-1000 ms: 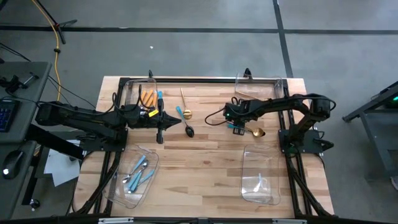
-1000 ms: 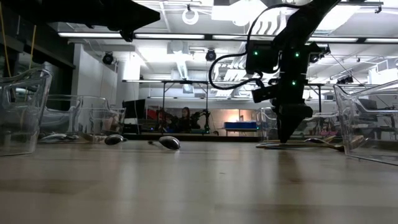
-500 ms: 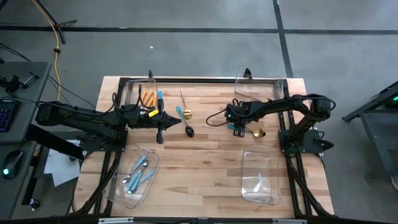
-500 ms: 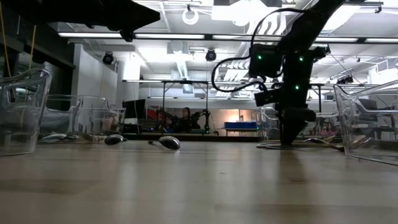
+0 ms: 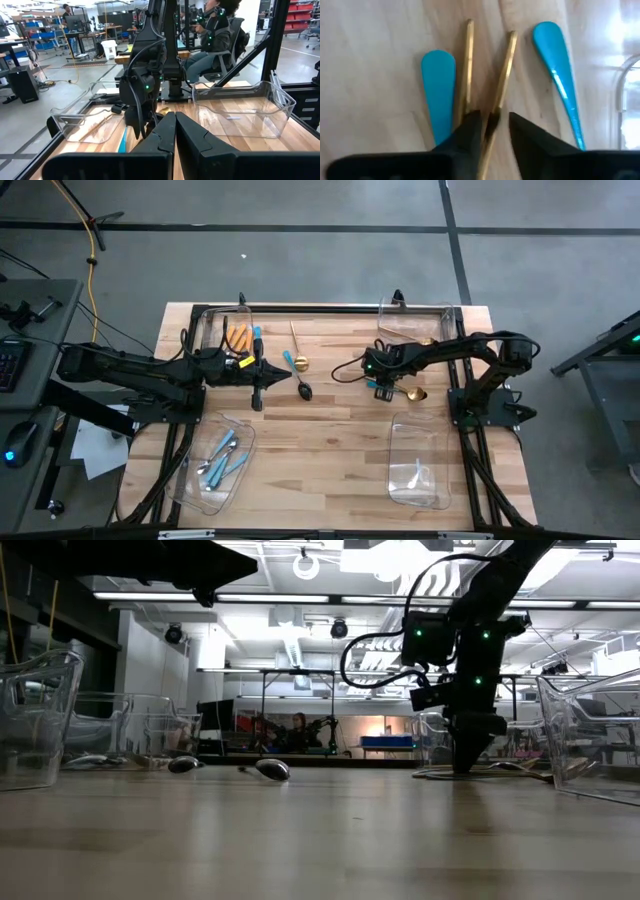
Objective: Sort silverware by color (type)
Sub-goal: Put the gold spoon into the top right transparent bin
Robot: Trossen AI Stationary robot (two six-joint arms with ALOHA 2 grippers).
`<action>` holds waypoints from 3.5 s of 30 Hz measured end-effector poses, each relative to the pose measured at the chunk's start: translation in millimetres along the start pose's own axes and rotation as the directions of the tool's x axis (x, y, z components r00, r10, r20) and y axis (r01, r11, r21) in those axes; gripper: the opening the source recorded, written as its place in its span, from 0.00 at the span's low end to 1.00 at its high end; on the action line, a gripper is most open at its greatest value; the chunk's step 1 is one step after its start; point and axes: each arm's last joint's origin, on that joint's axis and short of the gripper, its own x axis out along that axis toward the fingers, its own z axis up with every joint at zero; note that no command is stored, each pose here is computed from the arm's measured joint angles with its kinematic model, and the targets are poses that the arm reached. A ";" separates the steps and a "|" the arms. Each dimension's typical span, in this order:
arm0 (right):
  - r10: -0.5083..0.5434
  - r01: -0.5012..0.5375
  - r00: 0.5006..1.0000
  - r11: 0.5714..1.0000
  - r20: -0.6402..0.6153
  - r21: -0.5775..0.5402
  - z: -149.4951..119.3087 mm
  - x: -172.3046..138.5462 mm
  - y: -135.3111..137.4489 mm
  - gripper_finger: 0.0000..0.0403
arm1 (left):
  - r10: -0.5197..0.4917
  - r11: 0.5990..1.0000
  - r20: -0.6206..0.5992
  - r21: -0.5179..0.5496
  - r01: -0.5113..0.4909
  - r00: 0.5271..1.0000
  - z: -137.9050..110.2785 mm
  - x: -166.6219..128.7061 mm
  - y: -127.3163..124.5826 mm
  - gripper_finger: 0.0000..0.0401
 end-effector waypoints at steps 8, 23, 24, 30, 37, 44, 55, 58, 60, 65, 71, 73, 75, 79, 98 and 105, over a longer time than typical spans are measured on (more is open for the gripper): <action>0.013 -0.013 1.000 1.000 -0.002 0.002 -0.1 0.4 0.7 0.04 | 0.000 1.000 0.000 0.000 0.000 1.000 0.0 0.0 0.0 0.01; 0.029 -0.029 0.999 1.000 0.012 0.002 1.6 0.2 0.9 0.01 | 0.000 1.000 0.000 0.000 0.000 1.000 0.0 0.0 0.0 0.01; 0.030 -0.030 0.999 1.000 0.013 0.002 2.2 -0.1 0.8 0.01 | 0.000 1.000 0.000 0.000 0.000 1.000 0.0 0.0 0.0 0.01; 0.042 -0.041 0.997 0.999 0.059 -0.009 6.0 -9.3 -0.6 0.00 | 0.000 1.000 -0.001 0.000 0.000 1.000 -0.1 0.0 0.0 0.01; 0.030 -0.032 0.982 0.999 0.185 0.010 4.9 -41.1 -6.4 0.00 | 0.000 1.000 -0.006 0.000 0.000 1.000 -0.6 0.0 0.0 0.01; 0.046 -0.074 0.917 0.996 0.396 0.055 0.2 -79.2 -12.2 0.00 | -0.001 1.000 -0.007 0.000 0.001 1.000 -0.7 -0.1 -0.1 0.01; 0.074 -0.224 0.447 0.974 0.891 0.031 -20.5 -92.4 -10.3 0.00 | 0.003 1.000 0.021 -0.002 -0.003 1.000 2.1 0.0 0.2 0.01; 0.063 -0.208 0.338 0.978 0.939 0.009 -16.9 -97.9 -11.2 0.00 | 0.054 0.999 0.068 -0.001 -0.054 0.996 6.9 -0.3 2.0 0.01; 0.059 -0.192 0.277 0.981 0.959 -0.005 -14.8 -101.1 -11.6 0.00 | 0.109 0.994 0.077 0.020 -0.110 0.991 8.1 -0.6 3.6 0.01; 0.095 -0.161 0.170 0.985 0.981 -0.067 -9.9 -104.6 -10.7 0.00 | 0.206 0.977 0.032 0.049 -0.208 0.978 -0.4 6.4 9.6 0.01; 0.120 -0.144 0.126 0.984 0.985 -0.102 -3.4 -99.8 -9.1 0.00 | 0.118 0.993 0.064 0.003 -0.118 0.991 -19.6 31.6 23.1 0.01; 0.135 -0.147 0.114 0.982 0.984 -0.117 -1.3 -97.9 -8.2 0.00 | 0.069 0.998 0.075 -0.019 -0.067 0.995 -26.8 38.1 29.2 0.01; 0.155 -0.153 0.108 0.979 0.982 -0.137 1.0 -94.4 -7.1 0.00 | 0.058 0.997 0.074 -0.049 -0.054 0.996 -32.5 41.6 36.0 0.01; 0.167 -0.156 0.106 0.976 0.980 -0.149 4.5 -88.4 -5.7 0.00 | 0.099 0.992 0.070 -0.081 -0.093 0.993 -35.5 41.5 47.2 0.01; 0.113 -0.148 0.064 0.984 0.992 -0.102 9.5 -97.8 -11.1 0.00 | 0.113 0.992 0.074 -0.068 -0.108 0.991 -33.6 39.4 51.0 0.01; -0.089 0.041 0.252 0.996 0.964 0.081 31.9 -153.3 -52.2 0.00 | 0.114 0.990 0.074 -0.093 -0.107 0.991 -33.5 39.4 51.0 0.01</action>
